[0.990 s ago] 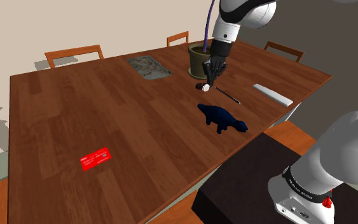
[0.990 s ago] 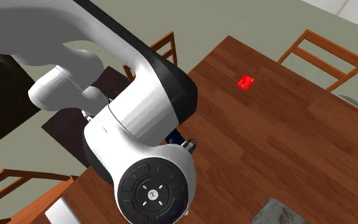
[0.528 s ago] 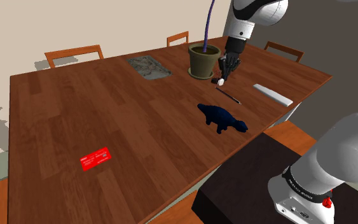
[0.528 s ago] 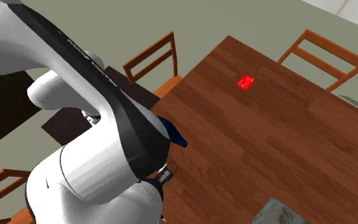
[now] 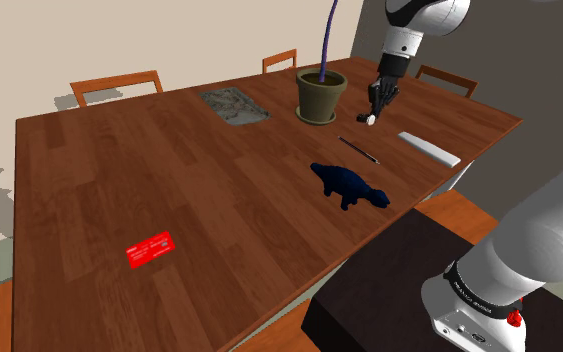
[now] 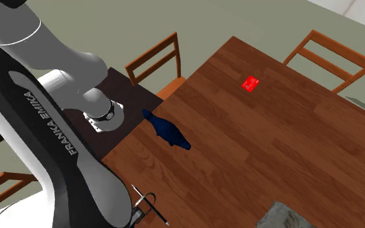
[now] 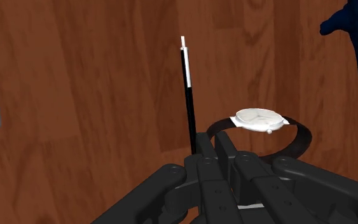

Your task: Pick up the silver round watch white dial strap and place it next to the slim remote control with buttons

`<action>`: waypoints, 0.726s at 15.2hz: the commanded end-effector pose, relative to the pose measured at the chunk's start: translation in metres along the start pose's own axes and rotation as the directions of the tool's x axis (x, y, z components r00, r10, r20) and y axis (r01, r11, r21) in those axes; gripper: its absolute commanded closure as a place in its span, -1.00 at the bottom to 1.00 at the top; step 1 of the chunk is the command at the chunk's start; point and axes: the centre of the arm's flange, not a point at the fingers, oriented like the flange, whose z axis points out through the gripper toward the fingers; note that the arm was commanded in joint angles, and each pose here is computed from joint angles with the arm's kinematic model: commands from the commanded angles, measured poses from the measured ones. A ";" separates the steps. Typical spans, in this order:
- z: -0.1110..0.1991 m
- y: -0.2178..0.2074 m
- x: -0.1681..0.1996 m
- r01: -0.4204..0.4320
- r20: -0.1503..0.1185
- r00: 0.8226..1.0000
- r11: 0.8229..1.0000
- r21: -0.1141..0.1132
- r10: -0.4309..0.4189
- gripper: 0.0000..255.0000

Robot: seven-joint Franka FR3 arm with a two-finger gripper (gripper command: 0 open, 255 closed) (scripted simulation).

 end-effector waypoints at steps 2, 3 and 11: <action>-0.010 0.039 0.000 0.001 0.000 1.000 1.000 0.000 -0.001 1.00; -0.013 0.052 0.000 0.001 0.000 1.000 1.000 0.000 -0.001 1.00; 0.020 0.069 0.005 0.001 0.000 1.000 1.000 0.000 -0.001 1.00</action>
